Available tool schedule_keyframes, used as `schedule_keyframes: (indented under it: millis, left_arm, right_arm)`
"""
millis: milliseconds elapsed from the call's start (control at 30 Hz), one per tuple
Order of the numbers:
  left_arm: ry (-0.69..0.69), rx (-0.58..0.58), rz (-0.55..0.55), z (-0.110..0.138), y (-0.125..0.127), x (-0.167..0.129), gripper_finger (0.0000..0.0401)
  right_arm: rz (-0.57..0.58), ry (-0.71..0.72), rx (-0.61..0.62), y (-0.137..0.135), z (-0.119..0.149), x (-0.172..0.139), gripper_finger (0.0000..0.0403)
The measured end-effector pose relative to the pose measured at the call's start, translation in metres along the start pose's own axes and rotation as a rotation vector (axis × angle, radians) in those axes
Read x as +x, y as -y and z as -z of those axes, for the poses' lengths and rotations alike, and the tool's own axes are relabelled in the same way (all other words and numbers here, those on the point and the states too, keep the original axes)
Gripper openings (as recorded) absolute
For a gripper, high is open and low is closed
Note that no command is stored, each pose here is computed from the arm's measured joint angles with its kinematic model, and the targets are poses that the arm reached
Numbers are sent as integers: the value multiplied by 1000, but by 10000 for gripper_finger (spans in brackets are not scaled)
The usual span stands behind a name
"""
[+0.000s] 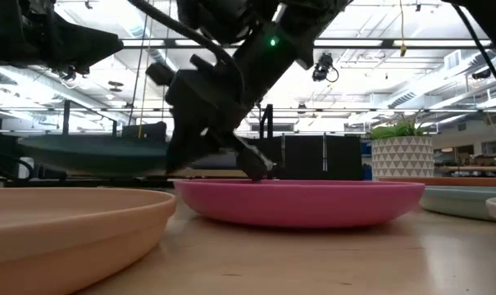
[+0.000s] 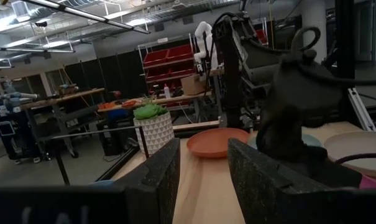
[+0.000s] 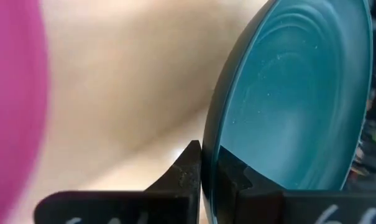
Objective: Place and stack plates onto a shelf
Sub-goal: Stack the green plate on top of the blue plate on the shelf
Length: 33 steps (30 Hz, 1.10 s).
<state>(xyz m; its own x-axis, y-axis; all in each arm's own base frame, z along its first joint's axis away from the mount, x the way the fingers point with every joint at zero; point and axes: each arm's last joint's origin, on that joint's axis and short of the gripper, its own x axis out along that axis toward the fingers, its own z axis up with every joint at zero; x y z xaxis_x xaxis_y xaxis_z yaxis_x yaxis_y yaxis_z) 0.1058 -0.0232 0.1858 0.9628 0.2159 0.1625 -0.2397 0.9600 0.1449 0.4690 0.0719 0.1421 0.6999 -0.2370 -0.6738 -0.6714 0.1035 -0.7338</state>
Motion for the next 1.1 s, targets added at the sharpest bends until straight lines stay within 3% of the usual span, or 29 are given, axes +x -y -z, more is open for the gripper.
schedule_keyframes:
  millis: [200, 400, 600, 800, 1100]
  left_arm:
    - [-1, 0, 0, 0, 0, 0, 142]
    - [0, 0, 0, 0, 0, 0, 142]
    - [1, -1, 0, 0, 0, 0, 142]
    - [2, -1, -1, 0, 0, 0, 142]
    - [1, -1, -1, 0, 0, 0, 142]
  right_arm:
    - [52, -36, 67, 21, 7, -28, 26]
    - [120, -123, 217, 43, 34, -47, 26]
    - [129, -303, 353, 48, 80, -37, 26]
    - [97, -394, 484, 46, 127, -27, 26]
    - [31, -354, 575, 42, 164, -21, 27]
